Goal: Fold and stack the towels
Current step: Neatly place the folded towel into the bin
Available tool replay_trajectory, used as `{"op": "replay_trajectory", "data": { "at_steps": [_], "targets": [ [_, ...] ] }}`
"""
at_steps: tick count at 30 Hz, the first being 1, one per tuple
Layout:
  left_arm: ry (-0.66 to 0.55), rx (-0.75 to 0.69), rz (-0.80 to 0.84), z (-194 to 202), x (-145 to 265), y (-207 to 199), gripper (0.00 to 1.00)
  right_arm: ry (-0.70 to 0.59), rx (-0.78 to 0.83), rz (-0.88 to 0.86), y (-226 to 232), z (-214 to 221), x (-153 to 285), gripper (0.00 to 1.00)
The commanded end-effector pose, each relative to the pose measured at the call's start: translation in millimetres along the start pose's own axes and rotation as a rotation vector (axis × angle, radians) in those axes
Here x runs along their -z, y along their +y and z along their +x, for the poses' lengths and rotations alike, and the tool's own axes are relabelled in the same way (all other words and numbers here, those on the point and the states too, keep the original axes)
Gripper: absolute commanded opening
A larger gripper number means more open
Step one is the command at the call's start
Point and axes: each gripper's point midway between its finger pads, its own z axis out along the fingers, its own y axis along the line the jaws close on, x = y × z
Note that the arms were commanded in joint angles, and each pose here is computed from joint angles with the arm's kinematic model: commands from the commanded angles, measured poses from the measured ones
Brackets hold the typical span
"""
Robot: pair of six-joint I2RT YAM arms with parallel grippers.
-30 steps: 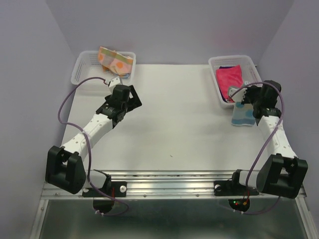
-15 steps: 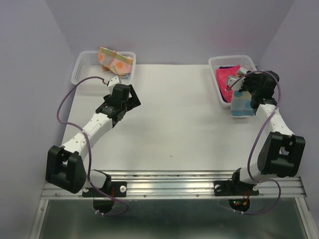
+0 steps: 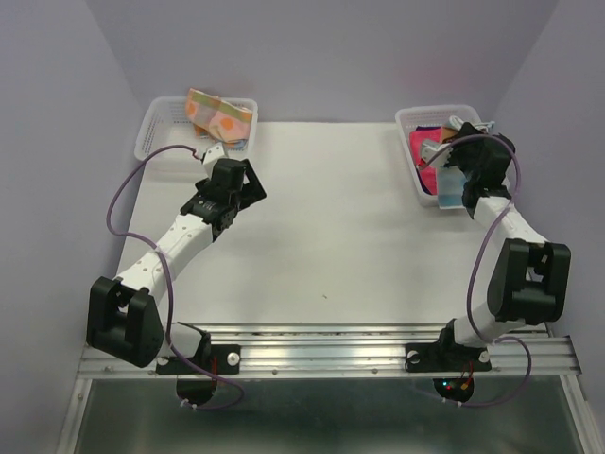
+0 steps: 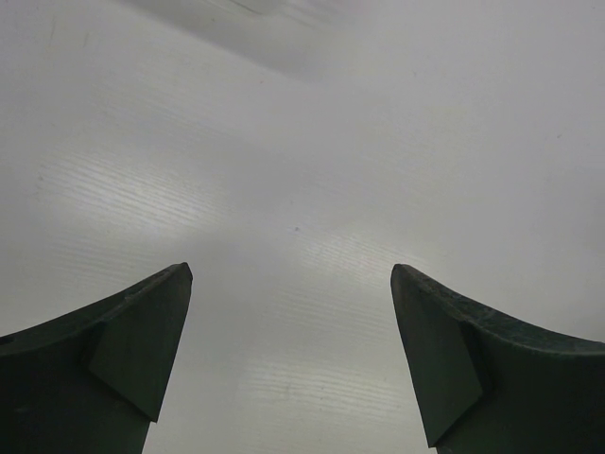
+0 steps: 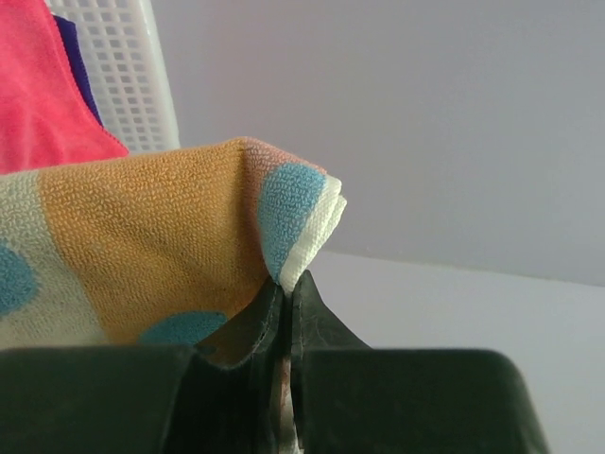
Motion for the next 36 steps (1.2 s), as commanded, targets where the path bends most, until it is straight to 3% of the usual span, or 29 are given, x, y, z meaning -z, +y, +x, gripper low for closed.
{"op": "replay_trajectory", "data": {
  "at_steps": [1,7,12,16,36],
  "targets": [
    [-0.032,0.025,0.016,-9,2,-3,0.99,0.098,0.098,0.1,-16,8,5,0.01],
    [-0.008,0.025,0.018,0,-3,-4,0.99,0.129,0.096,0.099,3,3,14,0.01],
    [0.0,0.015,0.02,0,-6,-6,0.99,0.077,-0.082,0.029,24,-3,6,0.01],
    [0.0,0.004,0.02,-2,-6,-8,0.99,0.063,-0.089,0.058,33,-2,-12,0.01],
    [0.009,0.001,-0.069,-5,-25,5,0.99,0.079,-0.135,0.266,10,23,-75,0.01]
  ]
}}
